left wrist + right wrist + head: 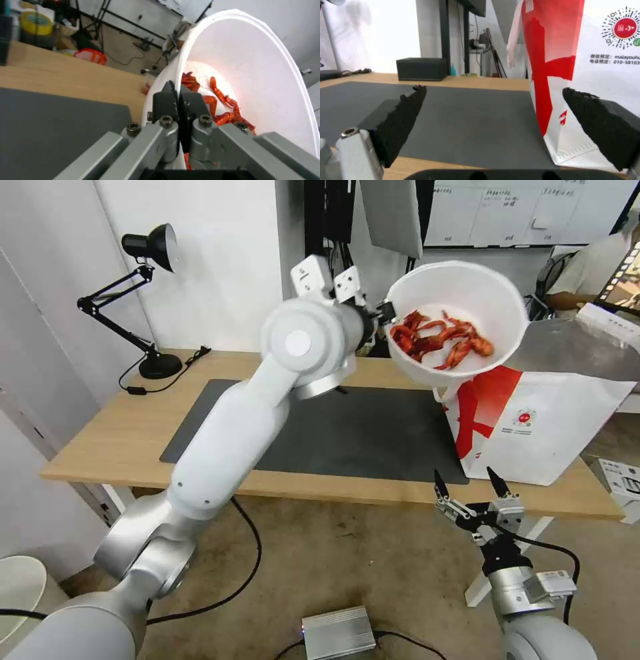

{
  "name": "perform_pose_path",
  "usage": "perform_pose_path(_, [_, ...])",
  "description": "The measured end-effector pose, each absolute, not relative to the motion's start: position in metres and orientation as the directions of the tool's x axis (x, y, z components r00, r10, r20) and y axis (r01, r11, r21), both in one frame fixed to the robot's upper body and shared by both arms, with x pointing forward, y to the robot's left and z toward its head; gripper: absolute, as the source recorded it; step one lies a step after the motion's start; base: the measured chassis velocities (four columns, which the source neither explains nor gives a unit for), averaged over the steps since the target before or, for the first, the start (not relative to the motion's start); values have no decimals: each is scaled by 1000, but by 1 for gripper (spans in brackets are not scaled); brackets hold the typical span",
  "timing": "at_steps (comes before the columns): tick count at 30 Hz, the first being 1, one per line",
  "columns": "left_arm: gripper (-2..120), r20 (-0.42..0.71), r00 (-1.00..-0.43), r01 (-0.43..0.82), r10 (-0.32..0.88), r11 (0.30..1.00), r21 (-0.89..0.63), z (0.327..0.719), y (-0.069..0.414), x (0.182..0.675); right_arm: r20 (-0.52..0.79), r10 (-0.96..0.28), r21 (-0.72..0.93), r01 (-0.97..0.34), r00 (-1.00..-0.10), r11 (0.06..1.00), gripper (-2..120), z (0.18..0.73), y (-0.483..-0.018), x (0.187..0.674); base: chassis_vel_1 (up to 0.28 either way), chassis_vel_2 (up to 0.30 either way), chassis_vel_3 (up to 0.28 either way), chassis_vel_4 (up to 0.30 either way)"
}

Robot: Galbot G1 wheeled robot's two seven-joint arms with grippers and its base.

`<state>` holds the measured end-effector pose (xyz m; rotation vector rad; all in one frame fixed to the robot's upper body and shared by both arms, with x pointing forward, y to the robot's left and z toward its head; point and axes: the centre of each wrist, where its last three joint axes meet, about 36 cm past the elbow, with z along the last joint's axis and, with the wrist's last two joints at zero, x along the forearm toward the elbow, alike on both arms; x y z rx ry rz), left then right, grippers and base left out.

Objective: Pick up the trash from the table and place it into the takeout bag.

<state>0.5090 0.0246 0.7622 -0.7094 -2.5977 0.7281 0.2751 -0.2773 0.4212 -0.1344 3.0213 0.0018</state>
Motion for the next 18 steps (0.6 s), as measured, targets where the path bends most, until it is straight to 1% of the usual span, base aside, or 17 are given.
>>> perform_pose_path(9, [0,184,-797,394,575,726,-563,772,-4,507,-117,-88,-4,-89,-989,996,100,421,-277,275,0,0,0,0])
perform_pose_path(18, [0,195,-789,413,582,738,-534,778,-27,517,-117,-88,-4,-89,-989,996,100,421,-277,275,0,0,0,0])
